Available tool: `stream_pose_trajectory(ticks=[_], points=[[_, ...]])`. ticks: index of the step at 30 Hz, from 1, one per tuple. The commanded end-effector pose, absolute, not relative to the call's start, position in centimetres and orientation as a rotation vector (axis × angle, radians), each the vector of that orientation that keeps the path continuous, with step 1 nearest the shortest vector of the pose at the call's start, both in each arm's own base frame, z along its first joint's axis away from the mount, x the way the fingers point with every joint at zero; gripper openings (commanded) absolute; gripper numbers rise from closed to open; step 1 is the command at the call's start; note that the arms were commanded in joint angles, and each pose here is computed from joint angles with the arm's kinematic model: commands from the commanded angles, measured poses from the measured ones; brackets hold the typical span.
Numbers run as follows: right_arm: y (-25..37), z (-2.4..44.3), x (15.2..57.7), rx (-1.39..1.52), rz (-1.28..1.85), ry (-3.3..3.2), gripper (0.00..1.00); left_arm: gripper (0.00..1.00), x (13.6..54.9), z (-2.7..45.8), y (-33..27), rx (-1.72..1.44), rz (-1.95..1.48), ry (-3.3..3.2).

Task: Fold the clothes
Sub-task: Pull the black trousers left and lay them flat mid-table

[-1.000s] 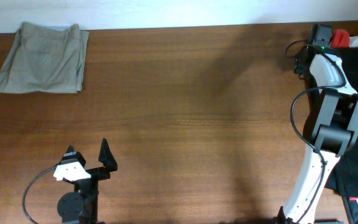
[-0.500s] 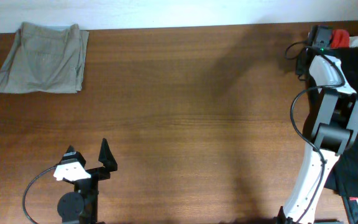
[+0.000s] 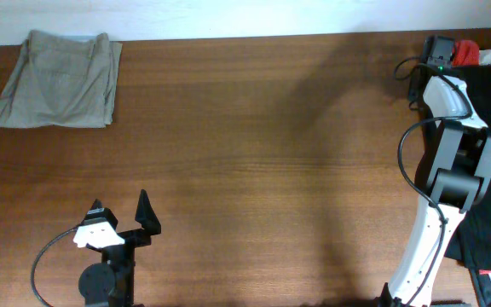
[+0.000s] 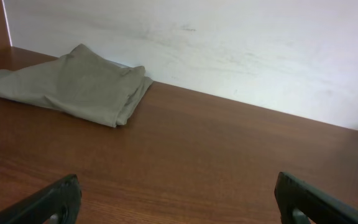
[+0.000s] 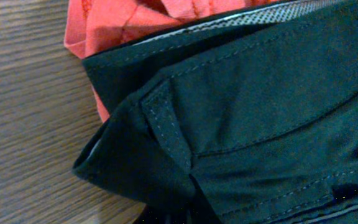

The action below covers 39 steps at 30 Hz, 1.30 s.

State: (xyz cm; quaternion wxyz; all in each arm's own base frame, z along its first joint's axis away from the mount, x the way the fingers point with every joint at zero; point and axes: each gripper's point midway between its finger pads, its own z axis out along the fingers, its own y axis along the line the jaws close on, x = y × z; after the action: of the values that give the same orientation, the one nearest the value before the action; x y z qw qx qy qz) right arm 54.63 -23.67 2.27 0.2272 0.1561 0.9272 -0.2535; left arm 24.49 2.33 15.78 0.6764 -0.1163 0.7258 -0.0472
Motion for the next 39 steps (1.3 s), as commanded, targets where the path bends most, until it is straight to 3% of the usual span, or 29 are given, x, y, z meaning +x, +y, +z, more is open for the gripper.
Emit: stream_pose_trajectory(ticks=[1,8,15,21,27,32,36,39], points=[[-24.4,8.3,55.2,0.591,-0.676,2.395,0.04,0.99,24.5,15.6,2.4,-0.252,-0.090,1.634],[-25.2,19.9,53.8,0.651,-0.748,2.178,0.04,0.99,24.5,15.6,2.4,-0.252,-0.090,1.634],[-20.7,26.0,53.5,0.559,-0.622,2.127,0.04,0.99,24.5,15.6,2.4,-0.252,-0.090,1.634],[-6.0,27.7,56.8,0.245,-0.350,2.139,0.04,0.99,24.5,15.6,2.4,-0.252,-0.090,1.633],[10.5,27.1,56.2,-0.076,-0.162,2.157,0.04,0.99,24.5,15.6,2.4,-0.252,-0.090,1.633],[23.7,23.2,52.8,-0.237,0.225,2.263,0.04,0.99,24.5,15.6,2.4,-0.252,-0.090,1.634],[34.5,18.8,47.5,-0.460,0.541,2.364,0.04,0.99,24.5,15.6,2.4,-0.252,-0.090,1.633],[39.4,18.1,43.5,-0.554,0.671,2.391,0.04,0.99,24.5,15.6,2.4,-0.252,-0.090,1.634]])
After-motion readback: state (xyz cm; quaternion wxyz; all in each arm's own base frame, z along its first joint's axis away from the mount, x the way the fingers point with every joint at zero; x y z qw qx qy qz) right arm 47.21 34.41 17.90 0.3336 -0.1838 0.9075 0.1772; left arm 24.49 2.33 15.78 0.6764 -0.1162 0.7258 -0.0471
